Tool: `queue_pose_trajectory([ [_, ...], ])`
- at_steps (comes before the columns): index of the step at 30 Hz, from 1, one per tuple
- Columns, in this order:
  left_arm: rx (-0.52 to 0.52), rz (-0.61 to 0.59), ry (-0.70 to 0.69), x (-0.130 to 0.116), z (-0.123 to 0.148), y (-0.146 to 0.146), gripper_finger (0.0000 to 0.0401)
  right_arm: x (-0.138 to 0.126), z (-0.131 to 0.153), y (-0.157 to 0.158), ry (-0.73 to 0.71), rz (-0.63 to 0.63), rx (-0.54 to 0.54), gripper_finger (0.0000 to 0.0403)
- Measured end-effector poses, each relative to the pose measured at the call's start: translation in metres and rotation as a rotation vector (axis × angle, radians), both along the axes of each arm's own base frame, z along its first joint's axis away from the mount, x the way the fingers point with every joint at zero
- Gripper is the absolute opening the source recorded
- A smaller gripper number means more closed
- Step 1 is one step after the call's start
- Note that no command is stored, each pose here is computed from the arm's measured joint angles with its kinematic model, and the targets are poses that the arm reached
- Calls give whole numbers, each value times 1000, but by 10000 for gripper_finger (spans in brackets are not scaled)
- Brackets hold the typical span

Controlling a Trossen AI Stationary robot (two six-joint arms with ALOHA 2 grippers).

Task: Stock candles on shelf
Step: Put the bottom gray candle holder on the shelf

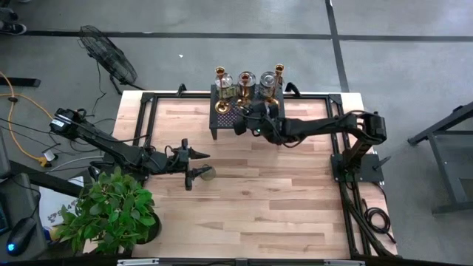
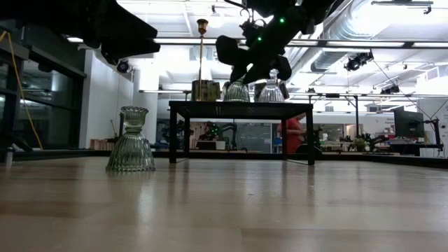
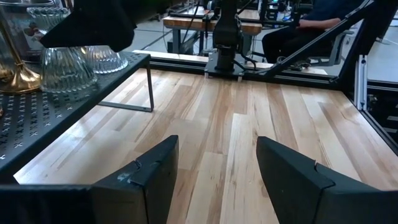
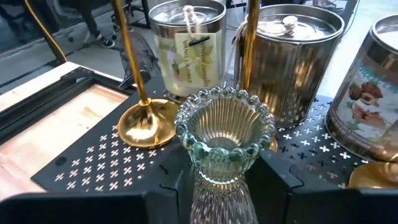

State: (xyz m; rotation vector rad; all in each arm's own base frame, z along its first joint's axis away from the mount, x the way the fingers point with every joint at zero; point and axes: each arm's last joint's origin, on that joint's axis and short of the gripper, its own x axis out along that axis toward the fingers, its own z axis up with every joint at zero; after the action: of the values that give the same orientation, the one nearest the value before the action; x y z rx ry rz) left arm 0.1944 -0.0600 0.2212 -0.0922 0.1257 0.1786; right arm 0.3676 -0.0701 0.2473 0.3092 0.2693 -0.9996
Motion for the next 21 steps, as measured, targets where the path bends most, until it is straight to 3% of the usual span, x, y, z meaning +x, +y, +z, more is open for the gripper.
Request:
queue_pose_trajectory([
  [21,-2,-10,1,0,0,0,209,1,-1,1,17,47,20,131],
])
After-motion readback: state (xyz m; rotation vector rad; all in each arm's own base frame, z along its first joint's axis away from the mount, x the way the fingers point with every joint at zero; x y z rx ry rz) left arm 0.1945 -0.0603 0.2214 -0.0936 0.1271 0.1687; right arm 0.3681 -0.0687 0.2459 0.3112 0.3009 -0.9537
